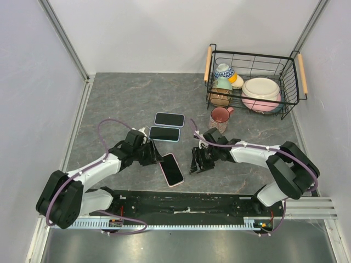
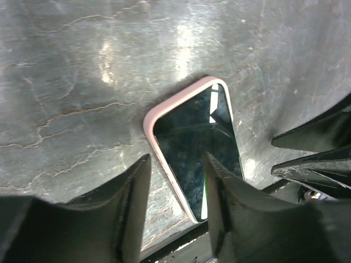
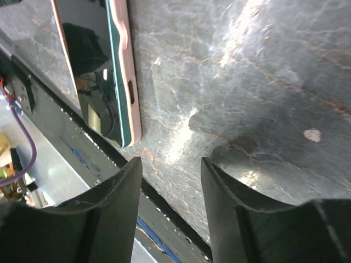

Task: Put the phone into the phone case

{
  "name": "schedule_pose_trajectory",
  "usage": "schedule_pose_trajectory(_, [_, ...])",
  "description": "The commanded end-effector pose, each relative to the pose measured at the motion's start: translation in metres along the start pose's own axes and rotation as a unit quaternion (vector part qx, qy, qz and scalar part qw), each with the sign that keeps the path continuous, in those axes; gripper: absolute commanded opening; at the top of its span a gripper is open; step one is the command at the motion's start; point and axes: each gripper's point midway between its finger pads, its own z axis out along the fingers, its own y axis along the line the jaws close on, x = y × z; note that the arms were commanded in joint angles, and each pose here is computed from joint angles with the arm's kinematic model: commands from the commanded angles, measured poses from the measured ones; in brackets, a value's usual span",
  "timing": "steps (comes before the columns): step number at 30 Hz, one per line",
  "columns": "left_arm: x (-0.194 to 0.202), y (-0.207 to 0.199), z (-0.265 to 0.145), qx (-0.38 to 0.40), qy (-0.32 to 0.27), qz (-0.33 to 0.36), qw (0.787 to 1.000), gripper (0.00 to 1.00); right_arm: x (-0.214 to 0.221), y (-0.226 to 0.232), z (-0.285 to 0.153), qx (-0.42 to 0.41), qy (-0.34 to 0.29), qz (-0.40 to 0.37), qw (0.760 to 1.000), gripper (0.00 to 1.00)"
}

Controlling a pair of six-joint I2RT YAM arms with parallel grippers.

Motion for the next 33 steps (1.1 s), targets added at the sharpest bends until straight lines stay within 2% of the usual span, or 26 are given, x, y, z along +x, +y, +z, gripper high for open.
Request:
schedule_pose_trajectory(1, [0.000, -0.019, -0.007, 0.042, -0.004, 0.062, 0.997, 0.45, 0.005, 0.021, 0.000, -0.065, 0.004, -0.014, 0.998, 0.56])
schedule_pose_trajectory(5, [0.014, -0.039, -0.006, 0.084, 0.024, 0.090, 0.992, 0.33, 0.009, 0.026, 0.008, -0.090, 0.017, 0.000, 0.996, 0.56])
schedule_pose_trajectory(9, [0.029, -0.047, 0.003, 0.091, 0.056, 0.116, 0.987, 0.19, 0.018, 0.028, 0.017, -0.098, 0.038, 0.009, 0.994, 0.54])
schedule_pose_trajectory(14, [0.046, -0.058, 0.011, 0.103, 0.089, 0.141, 0.981, 0.07, 0.015, 0.029, 0.029, -0.097, 0.041, 0.010, 0.994, 0.49])
schedule_pose_trajectory(18, [0.053, -0.067, 0.015, 0.121, 0.097, 0.148, 0.977, 0.05, 0.021, 0.010, 0.040, -0.050, 0.057, 0.019, 0.997, 0.45])
schedule_pose_trajectory(33, [0.071, -0.069, 0.024, 0.123, 0.128, 0.145, 0.973, 0.02, 0.044, -0.022, 0.055, 0.007, 0.098, 0.038, 0.994, 0.26])
